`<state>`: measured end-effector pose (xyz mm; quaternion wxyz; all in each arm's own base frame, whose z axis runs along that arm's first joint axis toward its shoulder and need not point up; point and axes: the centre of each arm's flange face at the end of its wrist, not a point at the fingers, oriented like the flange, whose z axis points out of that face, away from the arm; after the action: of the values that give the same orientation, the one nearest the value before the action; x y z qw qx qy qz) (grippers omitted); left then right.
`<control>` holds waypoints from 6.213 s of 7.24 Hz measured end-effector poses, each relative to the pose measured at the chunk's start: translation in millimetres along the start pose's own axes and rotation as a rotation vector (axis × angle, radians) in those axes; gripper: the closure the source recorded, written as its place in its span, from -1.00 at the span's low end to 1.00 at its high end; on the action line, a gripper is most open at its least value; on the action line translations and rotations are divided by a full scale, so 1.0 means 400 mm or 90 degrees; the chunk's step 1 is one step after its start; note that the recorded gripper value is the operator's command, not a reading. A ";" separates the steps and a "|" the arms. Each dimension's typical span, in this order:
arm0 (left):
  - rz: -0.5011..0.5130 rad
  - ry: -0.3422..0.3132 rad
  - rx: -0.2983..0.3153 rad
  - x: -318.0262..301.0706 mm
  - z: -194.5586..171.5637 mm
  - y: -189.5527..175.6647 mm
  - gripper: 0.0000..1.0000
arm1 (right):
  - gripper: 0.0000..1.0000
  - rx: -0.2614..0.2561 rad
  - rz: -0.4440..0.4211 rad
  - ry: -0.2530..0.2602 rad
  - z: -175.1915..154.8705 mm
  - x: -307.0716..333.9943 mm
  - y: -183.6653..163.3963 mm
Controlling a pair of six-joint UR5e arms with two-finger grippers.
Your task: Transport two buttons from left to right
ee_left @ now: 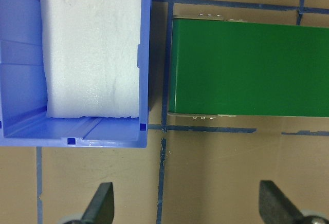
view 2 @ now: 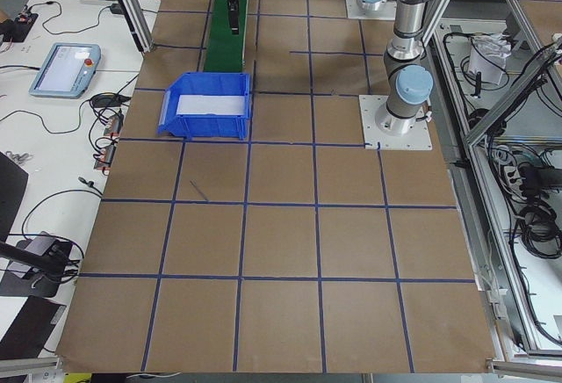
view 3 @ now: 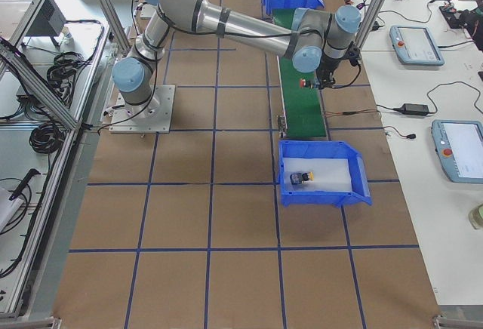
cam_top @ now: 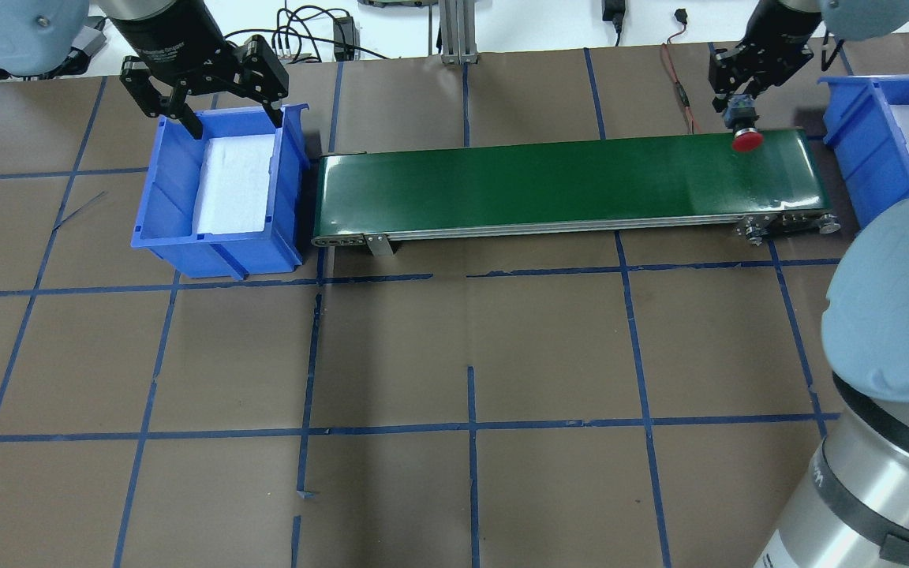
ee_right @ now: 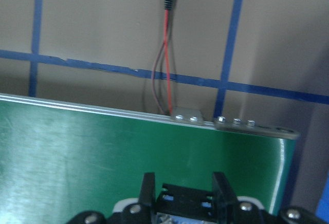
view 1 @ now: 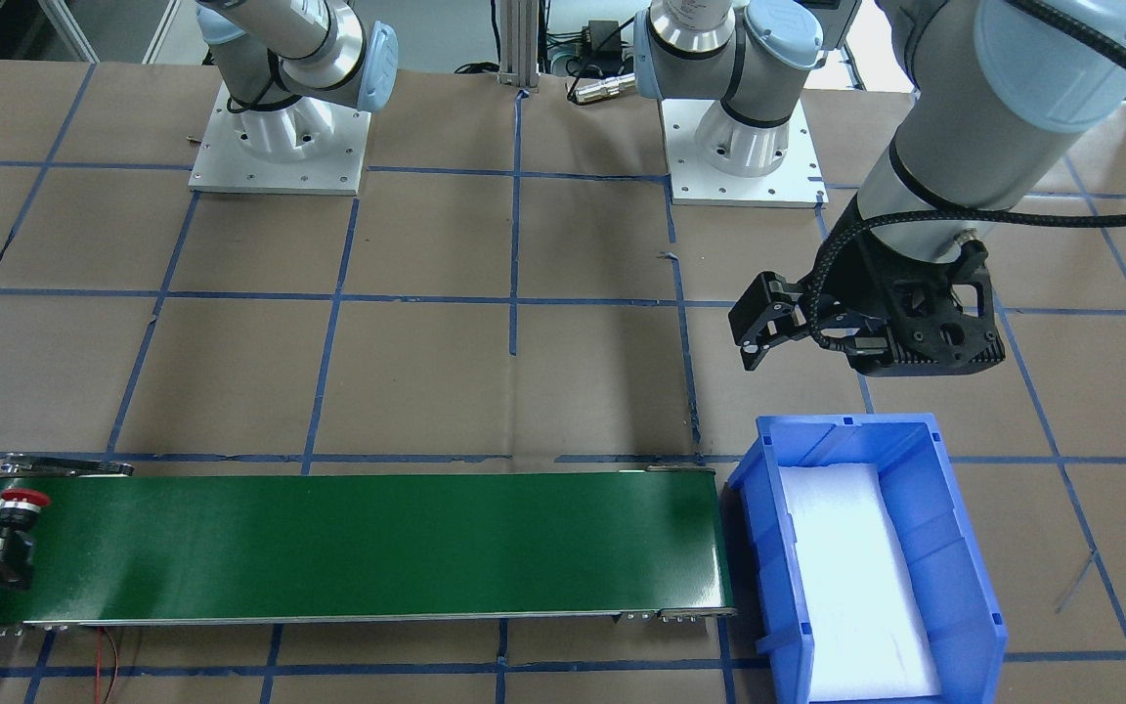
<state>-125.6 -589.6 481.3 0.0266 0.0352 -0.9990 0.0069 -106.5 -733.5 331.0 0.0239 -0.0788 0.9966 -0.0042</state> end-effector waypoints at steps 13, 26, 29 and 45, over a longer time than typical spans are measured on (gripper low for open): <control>0.001 0.000 -0.001 0.002 0.002 -0.001 -1.00 | 0.63 0.021 -0.079 0.098 0.023 0.555 -0.007; 0.001 0.000 -0.001 0.002 0.004 -0.002 -1.00 | -0.18 0.036 -0.081 0.085 0.223 0.597 -0.062; 0.001 0.000 -0.001 0.002 0.004 -0.002 -1.00 | -0.17 0.035 -0.081 0.084 0.158 0.584 -0.053; 0.001 -0.001 -0.001 -0.003 0.004 -0.003 -1.00 | -0.99 0.019 0.037 -0.002 -0.457 -0.569 0.296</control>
<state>-124.4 -590.8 479.6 0.0258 0.0345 -0.9991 0.0059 90.6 -579.9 522.7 0.0267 -0.0494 0.9983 -0.0182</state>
